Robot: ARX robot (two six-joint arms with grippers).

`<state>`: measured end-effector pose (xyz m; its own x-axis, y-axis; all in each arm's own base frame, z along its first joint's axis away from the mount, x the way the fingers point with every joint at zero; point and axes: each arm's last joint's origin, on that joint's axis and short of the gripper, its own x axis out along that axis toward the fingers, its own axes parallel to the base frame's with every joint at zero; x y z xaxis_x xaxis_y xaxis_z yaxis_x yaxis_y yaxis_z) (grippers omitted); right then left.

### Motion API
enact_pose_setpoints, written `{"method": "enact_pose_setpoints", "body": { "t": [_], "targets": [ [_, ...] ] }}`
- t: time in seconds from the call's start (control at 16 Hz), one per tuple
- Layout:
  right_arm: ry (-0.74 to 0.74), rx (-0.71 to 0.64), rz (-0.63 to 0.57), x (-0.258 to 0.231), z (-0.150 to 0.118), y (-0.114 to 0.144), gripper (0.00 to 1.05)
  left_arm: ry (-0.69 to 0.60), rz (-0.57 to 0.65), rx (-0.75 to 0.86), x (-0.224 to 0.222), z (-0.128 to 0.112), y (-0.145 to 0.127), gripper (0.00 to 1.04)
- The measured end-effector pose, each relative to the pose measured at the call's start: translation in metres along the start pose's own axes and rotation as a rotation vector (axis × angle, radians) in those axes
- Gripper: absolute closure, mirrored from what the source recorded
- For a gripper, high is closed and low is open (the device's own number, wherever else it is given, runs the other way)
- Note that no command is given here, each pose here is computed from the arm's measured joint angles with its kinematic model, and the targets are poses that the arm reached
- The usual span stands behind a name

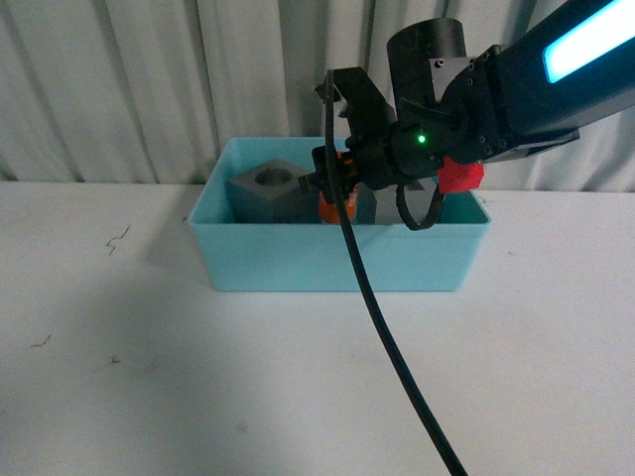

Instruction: Place gray and orange parts in blue box

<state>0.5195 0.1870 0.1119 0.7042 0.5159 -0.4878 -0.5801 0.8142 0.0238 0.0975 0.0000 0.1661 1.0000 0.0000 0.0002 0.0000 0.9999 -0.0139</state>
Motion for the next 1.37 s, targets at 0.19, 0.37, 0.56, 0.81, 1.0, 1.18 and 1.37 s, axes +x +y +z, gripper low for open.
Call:
{"method": "enact_pose_setpoints", "body": {
  "t": [0.19,0.37,0.56,0.81,1.0,1.18,1.37],
  "targets": [
    [0.006,0.005,0.0,0.006,-0.001,-0.002,0.58,0.0,0.0,0.0,0.0,0.0,0.0,0.07],
    [-0.004,0.002,-0.001,0.008,0.002,-0.003,0.58,0.0,0.0,0.0,0.0,0.0,0.0,0.07],
    [-0.001,0.004,-0.001,0.008,0.001,-0.003,0.58,0.0,0.0,0.0,0.0,0.0,0.0,0.07],
    [-0.002,0.011,0.008,0.008,0.001,-0.002,0.58,0.0,0.0,0.0,0.0,0.0,0.0,0.07],
    [-0.026,0.003,0.014,0.008,0.002,-0.002,0.25,0.0,0.0,0.0,0.0,0.0,0.0,0.07],
    [-0.015,0.007,0.02,0.009,-0.009,-0.001,0.06,0.0,0.0,0.0,0.0,0.0,0.0,0.07],
    [-0.029,-0.005,0.006,-0.002,-0.009,-0.001,0.06,0.0,0.0,0.0,0.0,0.0,0.0,0.07]
  ]
}}
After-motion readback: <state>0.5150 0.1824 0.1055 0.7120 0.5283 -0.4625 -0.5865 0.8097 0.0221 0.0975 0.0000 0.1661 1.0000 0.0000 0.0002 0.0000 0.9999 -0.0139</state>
